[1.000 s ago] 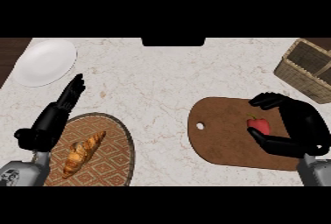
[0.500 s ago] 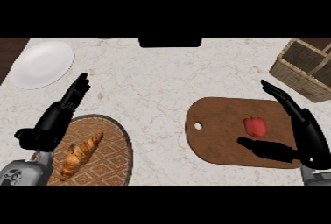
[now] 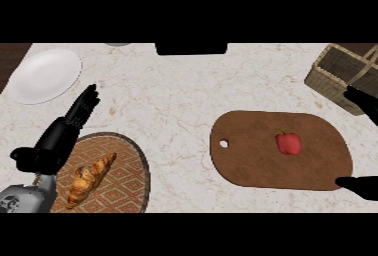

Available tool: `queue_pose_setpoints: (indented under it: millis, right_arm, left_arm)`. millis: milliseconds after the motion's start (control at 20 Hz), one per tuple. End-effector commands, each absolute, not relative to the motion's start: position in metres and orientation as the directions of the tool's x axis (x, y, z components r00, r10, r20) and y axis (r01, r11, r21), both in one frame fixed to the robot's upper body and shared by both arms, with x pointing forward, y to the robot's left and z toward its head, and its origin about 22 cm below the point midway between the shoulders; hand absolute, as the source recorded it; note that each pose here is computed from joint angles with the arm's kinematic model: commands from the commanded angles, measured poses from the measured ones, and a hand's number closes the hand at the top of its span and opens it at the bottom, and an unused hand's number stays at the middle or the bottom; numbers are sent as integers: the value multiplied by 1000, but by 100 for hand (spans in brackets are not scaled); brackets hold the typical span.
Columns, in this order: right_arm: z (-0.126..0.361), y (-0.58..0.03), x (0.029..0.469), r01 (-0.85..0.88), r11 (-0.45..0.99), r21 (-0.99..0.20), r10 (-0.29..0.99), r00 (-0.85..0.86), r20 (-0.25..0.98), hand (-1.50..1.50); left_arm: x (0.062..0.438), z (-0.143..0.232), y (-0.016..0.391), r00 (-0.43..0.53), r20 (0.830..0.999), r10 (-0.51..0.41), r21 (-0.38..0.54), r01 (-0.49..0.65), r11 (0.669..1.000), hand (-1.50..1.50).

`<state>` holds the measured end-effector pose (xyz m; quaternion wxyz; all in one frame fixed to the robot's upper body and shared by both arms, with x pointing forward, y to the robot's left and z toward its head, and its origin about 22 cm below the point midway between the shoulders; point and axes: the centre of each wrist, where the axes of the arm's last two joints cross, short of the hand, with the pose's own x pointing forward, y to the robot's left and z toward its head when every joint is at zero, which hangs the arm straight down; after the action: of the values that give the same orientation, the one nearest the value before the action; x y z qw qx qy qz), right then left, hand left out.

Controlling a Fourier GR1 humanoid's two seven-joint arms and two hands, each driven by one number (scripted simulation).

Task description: Pick the bell pepper from the cutting board and place it in the basket

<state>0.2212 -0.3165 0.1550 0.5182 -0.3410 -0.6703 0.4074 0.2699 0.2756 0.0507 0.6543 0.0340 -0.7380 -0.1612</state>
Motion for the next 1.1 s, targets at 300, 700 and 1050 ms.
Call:
queue_pose_setpoints:
  millis: [300, 700, 1050]
  right_arm:
    - [236, -323, 173, -220, 330, -918, 913, -174, 369, -150]
    - [202, -354, 162, -177, 390, -904, 903, -120, 413, -150]
    - [169, -354, 176, -143, 479, -866, 860, -122, 495, -150]
  left_arm:
    - [282, 55, 263, -150, 953, -263, 286, 160, 945, 0]
    - [273, 65, 262, -162, 955, -248, 274, 166, 947, 0]
    - [274, 68, 269, -159, 954, -254, 282, 193, 940, 0]
